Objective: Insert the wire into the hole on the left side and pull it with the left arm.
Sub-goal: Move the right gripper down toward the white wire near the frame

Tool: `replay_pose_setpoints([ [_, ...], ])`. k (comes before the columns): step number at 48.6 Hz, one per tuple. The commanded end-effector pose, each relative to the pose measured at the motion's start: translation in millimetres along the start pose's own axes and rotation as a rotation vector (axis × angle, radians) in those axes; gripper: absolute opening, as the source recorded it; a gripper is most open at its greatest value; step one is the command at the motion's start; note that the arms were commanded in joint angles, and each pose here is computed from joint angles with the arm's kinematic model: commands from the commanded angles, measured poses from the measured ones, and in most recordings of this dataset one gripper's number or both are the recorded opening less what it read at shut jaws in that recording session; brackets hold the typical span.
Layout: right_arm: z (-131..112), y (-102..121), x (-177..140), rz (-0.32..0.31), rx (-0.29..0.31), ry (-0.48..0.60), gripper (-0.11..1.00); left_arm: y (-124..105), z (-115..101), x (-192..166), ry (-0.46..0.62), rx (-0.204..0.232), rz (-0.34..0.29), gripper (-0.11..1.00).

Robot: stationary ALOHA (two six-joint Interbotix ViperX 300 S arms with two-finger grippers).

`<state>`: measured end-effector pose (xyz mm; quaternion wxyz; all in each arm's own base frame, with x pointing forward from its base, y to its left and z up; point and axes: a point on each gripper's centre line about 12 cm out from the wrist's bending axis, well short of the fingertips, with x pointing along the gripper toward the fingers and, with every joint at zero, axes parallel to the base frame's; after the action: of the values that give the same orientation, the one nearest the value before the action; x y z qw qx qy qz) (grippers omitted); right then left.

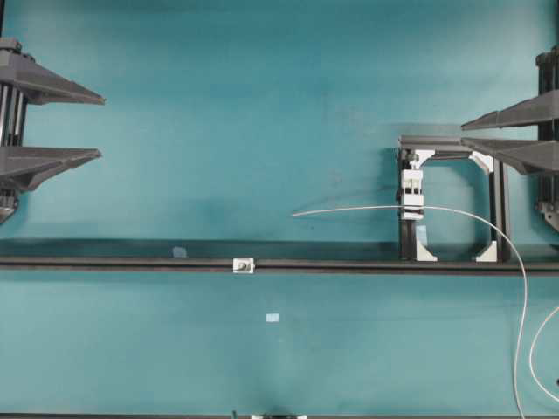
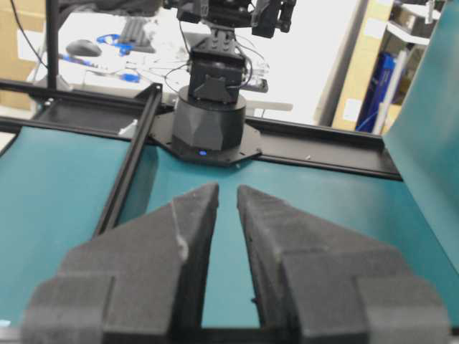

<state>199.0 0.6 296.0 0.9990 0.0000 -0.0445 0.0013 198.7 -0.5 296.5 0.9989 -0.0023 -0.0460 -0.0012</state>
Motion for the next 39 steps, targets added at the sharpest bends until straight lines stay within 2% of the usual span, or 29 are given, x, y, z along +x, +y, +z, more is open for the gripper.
replay_pose_setpoints([
  [1,-3.9,-2.2,2.4,-0.011,0.007,0.015,0.24,2.6,0.9,2.7,-0.009,-0.036,0.017,0.24],
  [3,-7.7,-2.2,4.8,-0.011,0.013,0.034,0.22,2.6,0.8,3.9,-0.006,-0.039,0.018,0.22],
  [6,-13.4,-2.7,9.5,-0.014,0.031,0.066,0.09,2.6,-0.6,7.2,0.004,-0.039,0.018,0.09],
  [10,-17.6,-3.4,16.5,-0.021,0.075,0.097,-0.02,2.7,-5.0,14.5,0.030,-0.037,0.019,-0.03],
  [14,-21.5,-3.8,23.3,-0.025,0.105,0.125,-0.04,2.9,-11.7,26.1,0.066,-0.035,0.020,-0.09],
  [17,-24.0,-4.2,27.2,-0.029,0.117,0.140,-0.03,3.3,-17.2,33.2,0.089,-0.035,0.022,-0.08],
  [21,-27.7,-4.4,31.7,-0.031,0.124,0.157,0.07,4.6,-26.2,40.6,0.113,-0.033,0.028,-0.01],
  [25,-33.2,-4.4,35.1,-0.033,0.131,0.178,0.24,6.8,-36.1,43.9,0.128,-0.034,0.038,0.11],
  [30,-41.4,-4.6,40.7,-0.036,0.147,0.205,0.56,9.8,-48.1,45.4,0.139,-0.032,0.050,0.36],
  [31,-43.4,-4.6,41.8,-0.037,0.150,0.211,0.59,10.2,-49.7,45.4,0.136,-0.034,0.052,0.42],
  [35,-50.5,-4.7,47.4,-0.040,0.156,0.240,0.59,11.4,-55.4,46.6,0.119,-0.033,0.058,0.66],
  [36,-52.2,-4.7,49.0,-0.041,0.158,0.248,0.59,11.4,-57.1,46.9,0.117,-0.032,0.057,0.69],
  [39,-57.3,-4.8,53.9,-0.043,0.160,0.271,0.59,11.6,-61.8,47.6,0.117,-0.031,0.058,0.68],
])
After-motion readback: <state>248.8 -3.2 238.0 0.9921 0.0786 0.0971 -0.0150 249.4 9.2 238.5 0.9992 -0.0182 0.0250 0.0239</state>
